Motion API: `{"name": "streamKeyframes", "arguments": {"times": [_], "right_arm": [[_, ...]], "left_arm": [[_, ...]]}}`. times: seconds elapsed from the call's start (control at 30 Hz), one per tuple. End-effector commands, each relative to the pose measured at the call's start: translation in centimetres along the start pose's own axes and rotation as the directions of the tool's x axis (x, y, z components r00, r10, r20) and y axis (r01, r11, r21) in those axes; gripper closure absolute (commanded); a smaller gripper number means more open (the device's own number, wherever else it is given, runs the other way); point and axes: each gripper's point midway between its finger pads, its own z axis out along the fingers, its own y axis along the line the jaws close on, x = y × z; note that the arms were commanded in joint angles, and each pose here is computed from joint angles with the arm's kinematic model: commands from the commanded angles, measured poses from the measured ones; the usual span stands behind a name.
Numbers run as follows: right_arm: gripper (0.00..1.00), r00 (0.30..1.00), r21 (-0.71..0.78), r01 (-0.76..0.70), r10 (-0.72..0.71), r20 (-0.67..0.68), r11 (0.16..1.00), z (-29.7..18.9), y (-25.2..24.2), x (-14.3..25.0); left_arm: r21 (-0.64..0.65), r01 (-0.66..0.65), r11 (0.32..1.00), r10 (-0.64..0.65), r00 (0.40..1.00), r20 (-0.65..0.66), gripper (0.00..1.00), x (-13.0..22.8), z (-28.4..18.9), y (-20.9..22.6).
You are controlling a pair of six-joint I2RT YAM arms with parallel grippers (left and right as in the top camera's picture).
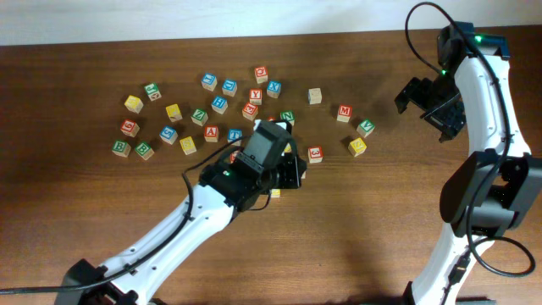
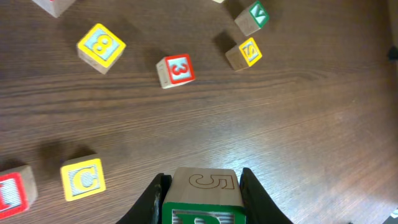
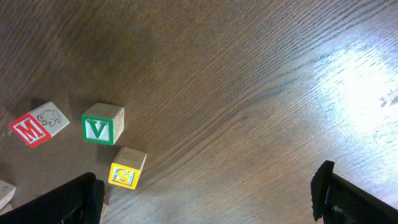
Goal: Spell out ICRA
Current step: 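Carry the R block right toward the front-center row, then lower the R block right of the C block and open the left gripper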
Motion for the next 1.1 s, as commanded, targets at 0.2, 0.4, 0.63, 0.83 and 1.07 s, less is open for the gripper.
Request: {"name": "streamKeyframes", "arguments": {"times": [0.2,0.4,0.63,0.83,1.07], "right_arm": [[0.02,1.0,0.001,0.002,-0.002,0.001,1.0,0.1,0.2,0.0],[0.02,1.0,0.001,0.002,-0.002,0.001,1.0,0.1,0.2,0.0],[0.02,1.0,0.001,0.002,-0.002,0.001,1.0,0.1,0.2,0.0],[0.02,1.0,0.001,0.002,-0.002,0.001,1.0,0.1,0.2,0.0],[0.02,1.0,0.001,0.002,-0.002,0.001,1.0,0.1,0.2,0.0]], "left_arm": [[-0.163,-0.04,0.986,0.032,0.998,-0.055,0.77,3.3,5.9,2.2],[-0.234,-0.05,0.971,0.032,0.996,-0.078,0.77,4.3,8.2,4.2],[-0.29,-0.1,0.952,0.089,0.995,-0.051,0.77,5.0,9.0,4.1],[-0.348,-0.136,0.928,0.139,0.99,-0.017,0.75,5.1,8.7,4.1],[-0.397,-0.144,0.907,0.158,0.988,0.003,0.74,4.8,8.4,4.8]]}}
